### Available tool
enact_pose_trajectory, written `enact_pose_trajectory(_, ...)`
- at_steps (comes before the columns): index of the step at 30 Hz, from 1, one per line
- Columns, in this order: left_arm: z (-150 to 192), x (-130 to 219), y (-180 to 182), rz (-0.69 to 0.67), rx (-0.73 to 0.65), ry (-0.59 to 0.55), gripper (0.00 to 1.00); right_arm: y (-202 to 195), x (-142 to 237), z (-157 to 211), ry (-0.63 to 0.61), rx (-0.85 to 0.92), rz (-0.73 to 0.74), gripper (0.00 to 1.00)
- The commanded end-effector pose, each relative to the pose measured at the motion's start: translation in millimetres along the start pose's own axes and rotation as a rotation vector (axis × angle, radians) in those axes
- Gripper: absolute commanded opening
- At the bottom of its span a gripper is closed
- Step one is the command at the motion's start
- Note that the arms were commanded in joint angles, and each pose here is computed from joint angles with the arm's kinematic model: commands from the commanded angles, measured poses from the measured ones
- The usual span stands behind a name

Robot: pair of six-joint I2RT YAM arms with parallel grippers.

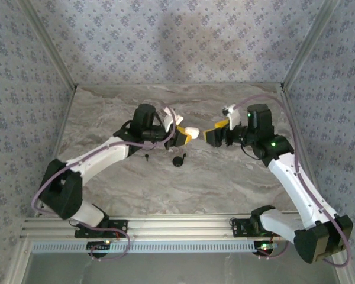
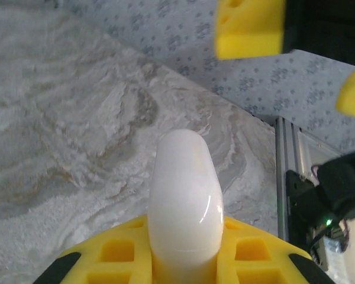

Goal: Insert wireless bluetooth earbuds into charging case

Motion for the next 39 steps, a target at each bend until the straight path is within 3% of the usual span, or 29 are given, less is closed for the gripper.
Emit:
enact_pose_trajectory(1, -1.0, -18.3, 15.9, -0.070, 0.277, 0.052, 0.10, -44.8, 22.1, 15.1, -0.007, -0.322, 0.242, 0.75)
enact_pose_trajectory(6, 8.7, -56.0, 36.6, -0.160, 0.500, 0.124, 0.10, -69.9, 46.4, 44.3, 0.010, -0.514, 0.422, 0.73)
enact_pose_trajectory(11, 28.0, -104.2, 55.3, -0.193, 0.750, 0.157, 0.10, -71.6, 60.8, 65.2, -0.032, -0.606, 0.506, 0.73)
enact_pose_trajectory(17, 36.0, -145.9, 60.8, -0.279, 0.829, 0.226, 0.10, -66.4, 68.5, 82.2, -0.086, -0.646, 0.532, 0.73)
enact_pose_trajectory(27, 53.4, -192.2, 70.9, -0.330, 0.941, 0.307, 0.12, -60.8, 65.1, 98.4, -0.046, -0.664, 0.505, 0.73)
enact_pose_trajectory(39, 76.4, -198.3, 86.4, -0.458, 1.006, 0.360, 0.19, -61.1, 64.1, 97.2, -0.051, -0.667, 0.496, 0.73)
Point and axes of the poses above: each hand's point on the last joint's axis, 136 mm out from that joint toward the fingers, its own x axis back along the fingers, its own y axis along the line the jaws close on, z = x × y, the point moved 4 cm from there along x, back along the fingers, and after that the axes turned 9 degrees about x, right-handed, at the moved point
